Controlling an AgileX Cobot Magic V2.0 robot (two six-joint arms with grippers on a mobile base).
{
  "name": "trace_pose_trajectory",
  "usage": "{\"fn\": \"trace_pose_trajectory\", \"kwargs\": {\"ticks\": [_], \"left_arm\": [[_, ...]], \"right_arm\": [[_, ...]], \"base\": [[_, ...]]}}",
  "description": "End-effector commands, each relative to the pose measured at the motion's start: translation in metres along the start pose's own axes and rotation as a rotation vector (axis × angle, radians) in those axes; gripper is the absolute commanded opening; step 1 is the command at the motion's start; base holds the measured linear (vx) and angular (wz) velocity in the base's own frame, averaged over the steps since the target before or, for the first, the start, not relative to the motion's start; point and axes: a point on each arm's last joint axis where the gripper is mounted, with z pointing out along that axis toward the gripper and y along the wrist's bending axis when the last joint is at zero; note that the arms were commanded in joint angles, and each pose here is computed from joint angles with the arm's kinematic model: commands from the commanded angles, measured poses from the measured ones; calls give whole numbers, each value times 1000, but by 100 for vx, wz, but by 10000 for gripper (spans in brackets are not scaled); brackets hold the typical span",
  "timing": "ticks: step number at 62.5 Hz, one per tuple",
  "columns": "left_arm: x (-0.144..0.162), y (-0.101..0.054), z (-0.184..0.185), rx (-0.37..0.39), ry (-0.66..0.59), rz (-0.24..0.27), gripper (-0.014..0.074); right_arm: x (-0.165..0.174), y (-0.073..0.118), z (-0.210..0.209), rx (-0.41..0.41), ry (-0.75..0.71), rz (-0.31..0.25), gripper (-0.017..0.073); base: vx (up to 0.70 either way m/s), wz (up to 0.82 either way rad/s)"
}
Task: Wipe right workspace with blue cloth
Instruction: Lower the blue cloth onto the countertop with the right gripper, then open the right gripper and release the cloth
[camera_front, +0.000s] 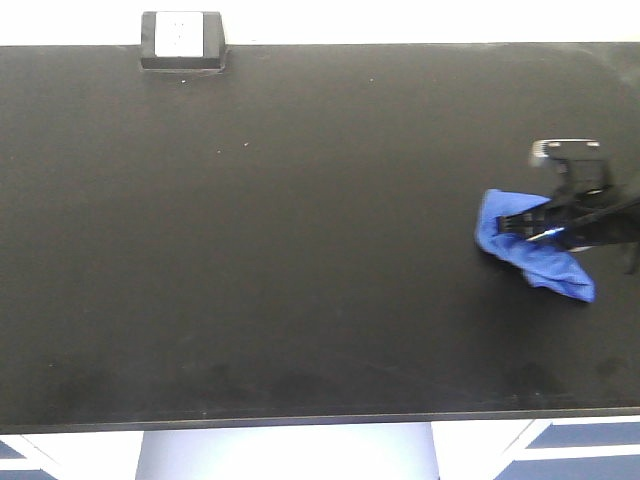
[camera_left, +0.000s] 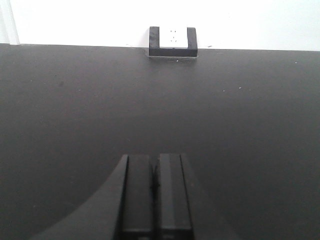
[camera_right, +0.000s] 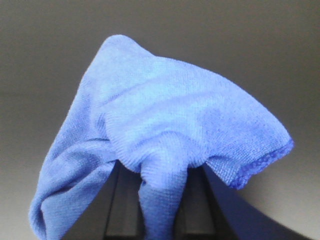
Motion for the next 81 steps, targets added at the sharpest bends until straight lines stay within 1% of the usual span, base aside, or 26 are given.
{"fn": "trace_pose_trajectory", "kwargs": {"ticks": [1, 3, 8, 10, 11, 17, 18, 22, 25, 26, 30, 34, 37, 44, 45, 47, 52, 55, 59, 63, 67, 73, 76, 81], "left_arm": [[2, -1, 1, 20, -63, -6, -6], [2, -1, 1, 20, -63, -6, -6], [2, -1, 1, 20, -63, -6, -6], [2, -1, 1, 20, -63, -6, -6], [2, -1, 1, 20, -63, -6, -6], [2, -1, 1, 20, -63, -6, -6], [2, -1, 1, 20, -63, -6, -6], [2, -1, 1, 20, -63, -6, -6], [2, -1, 1, 20, -63, -6, -6], [2, -1, 1, 20, -63, -6, -6], [2, -1, 1, 20, -63, -6, -6], [2, -1, 1, 20, -63, -6, -6], [2, -1, 1, 20, -63, -6, -6], [2, -1, 1, 20, -63, -6, -6], [2, -1, 1, 20, -63, -6, -6], [2, -1, 1, 20, -63, -6, -6], [2, -1, 1, 20, -63, -6, -6], [2, -1, 1, 20, -63, -6, -6], [2, -1, 1, 20, -63, -6, -6], [2, -1, 1, 20, -63, -6, -6], [2, -1, 1, 20, -63, -6, -6], [2, -1, 1, 20, -63, -6, -6], [2, -1, 1, 20, -63, -6, -6], [2, -1, 1, 20, -63, -6, -6]], "right_arm": [[-11, 13, -13, -41, -29, -20, -1], [-10, 19, -12, -60, -18, -35, -1], [-7, 53, -11, -129, 7, -118, -1], [-5, 68, -11, -153, 12, -153, -1], [-4, 79, -11, -172, 14, -182, -1], [4, 122, -14, -235, 12, -289, -1], [6, 131, -15, -250, 11, -314, -1], [11, 152, -18, -275, -1, -370, -1], [14, 162, -20, -285, -12, -411, -1], [14, 163, -20, -284, -16, -415, -1], [12, 162, -19, -273, -30, -414, -1], [7, 149, -17, -244, -38, -402, -1], [3, 136, -15, -217, -40, -397, -1], [-5, 94, -11, -135, -31, -400, -1], [-6, 86, -11, -120, -29, -394, 0], [-7, 76, -11, -104, -22, -380, 0], [-7, 51, -11, -77, -3, -312, 4], [-7, 43, -11, -67, 4, -286, 10], [-7, 36, -11, -58, 8, -268, 27], [-7, 35, -11, -58, 8, -267, 51], [-8, 36, -11, -60, 3, -254, 87], [-10, 39, -14, -68, -12, -223, 181], [-12, 40, -17, -69, -22, -223, 223], [-16, 40, -25, -67, -50, -222, 333]], "base": [[0, 0], [0, 0], [0, 0], [0, 0], [0, 0], [0, 0], [0, 0], [0, 0], [0, 0], [0, 0], [0, 0], [0, 0], [0, 0], [0, 0], [0, 0], [0, 0], [0, 0], [0, 0], [0, 0], [0, 0], [0, 0], [0, 0], [0, 0], [0, 0]]}}
